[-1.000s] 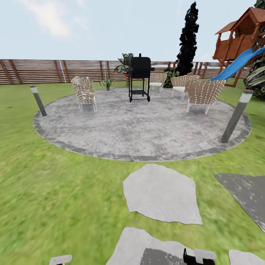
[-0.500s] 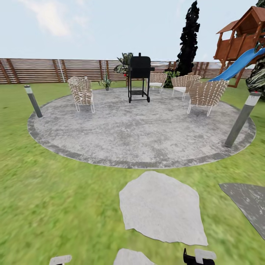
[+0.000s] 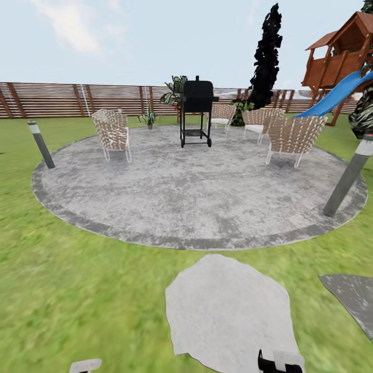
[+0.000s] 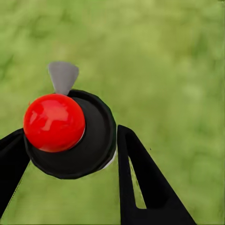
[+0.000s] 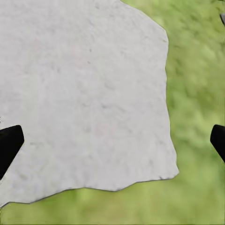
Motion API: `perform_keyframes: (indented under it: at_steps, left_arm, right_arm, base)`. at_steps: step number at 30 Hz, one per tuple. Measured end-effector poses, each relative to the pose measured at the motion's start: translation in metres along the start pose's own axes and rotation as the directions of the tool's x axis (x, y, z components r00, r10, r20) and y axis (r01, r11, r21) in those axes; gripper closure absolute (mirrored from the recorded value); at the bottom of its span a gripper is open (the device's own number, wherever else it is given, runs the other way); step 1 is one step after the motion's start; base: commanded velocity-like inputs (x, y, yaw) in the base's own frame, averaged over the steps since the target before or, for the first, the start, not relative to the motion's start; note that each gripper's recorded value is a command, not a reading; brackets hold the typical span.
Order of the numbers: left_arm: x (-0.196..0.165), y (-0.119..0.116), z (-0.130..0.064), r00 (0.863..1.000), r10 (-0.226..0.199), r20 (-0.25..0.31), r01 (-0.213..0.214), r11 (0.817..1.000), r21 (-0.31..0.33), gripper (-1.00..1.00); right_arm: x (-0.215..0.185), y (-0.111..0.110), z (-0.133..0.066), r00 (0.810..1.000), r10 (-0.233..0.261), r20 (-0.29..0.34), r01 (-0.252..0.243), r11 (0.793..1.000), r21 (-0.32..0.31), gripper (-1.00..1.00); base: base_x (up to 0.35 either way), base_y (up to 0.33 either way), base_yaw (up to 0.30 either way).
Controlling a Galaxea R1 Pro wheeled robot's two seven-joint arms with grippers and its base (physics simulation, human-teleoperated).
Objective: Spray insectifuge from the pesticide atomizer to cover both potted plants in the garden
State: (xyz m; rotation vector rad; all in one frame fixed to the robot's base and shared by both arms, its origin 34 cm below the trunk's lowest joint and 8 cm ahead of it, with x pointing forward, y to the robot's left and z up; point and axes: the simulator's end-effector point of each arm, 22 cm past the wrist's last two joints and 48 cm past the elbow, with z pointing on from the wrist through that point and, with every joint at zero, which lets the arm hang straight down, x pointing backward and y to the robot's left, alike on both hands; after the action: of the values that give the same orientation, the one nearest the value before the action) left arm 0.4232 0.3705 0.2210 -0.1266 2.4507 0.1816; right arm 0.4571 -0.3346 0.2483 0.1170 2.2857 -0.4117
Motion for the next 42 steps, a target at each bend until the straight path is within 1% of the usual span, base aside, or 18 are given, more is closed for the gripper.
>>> perform_keyframes:
  at_steps: [20, 35, 42]
  left_arm:
    - [-0.0002, -0.0003, 0.0001, 1.000, 0.000, 0.001, 0.000, 1.000, 0.001, 1.00]
    - [-0.0003, 0.0001, 0.0001, 1.000, -0.001, 0.001, 0.001, 1.000, 0.000, 1.00]
    - [-0.0005, 0.0008, 0.0001, 1.000, 0.000, 0.001, 0.000, 1.000, -0.001, 1.00]
  right_arm:
    - [0.0000, 0.0002, 0.0000, 1.000, 0.000, 0.000, 0.000, 1.000, 0.000, -1.00]
    - [0.0000, 0.0007, -0.0001, 1.000, 0.001, 0.000, -0.001, 1.000, -0.001, -1.00]
    - [-0.0010, -0.0018, 0.0006, 1.000, -0.001, 0.003, 0.001, 1.000, 0.002, -1.00]
  base:
    - [0.338, 0.000, 0.003]
    - [0.338, 0.000, 0.240]
    - [0.339, 0.000, 0.024]
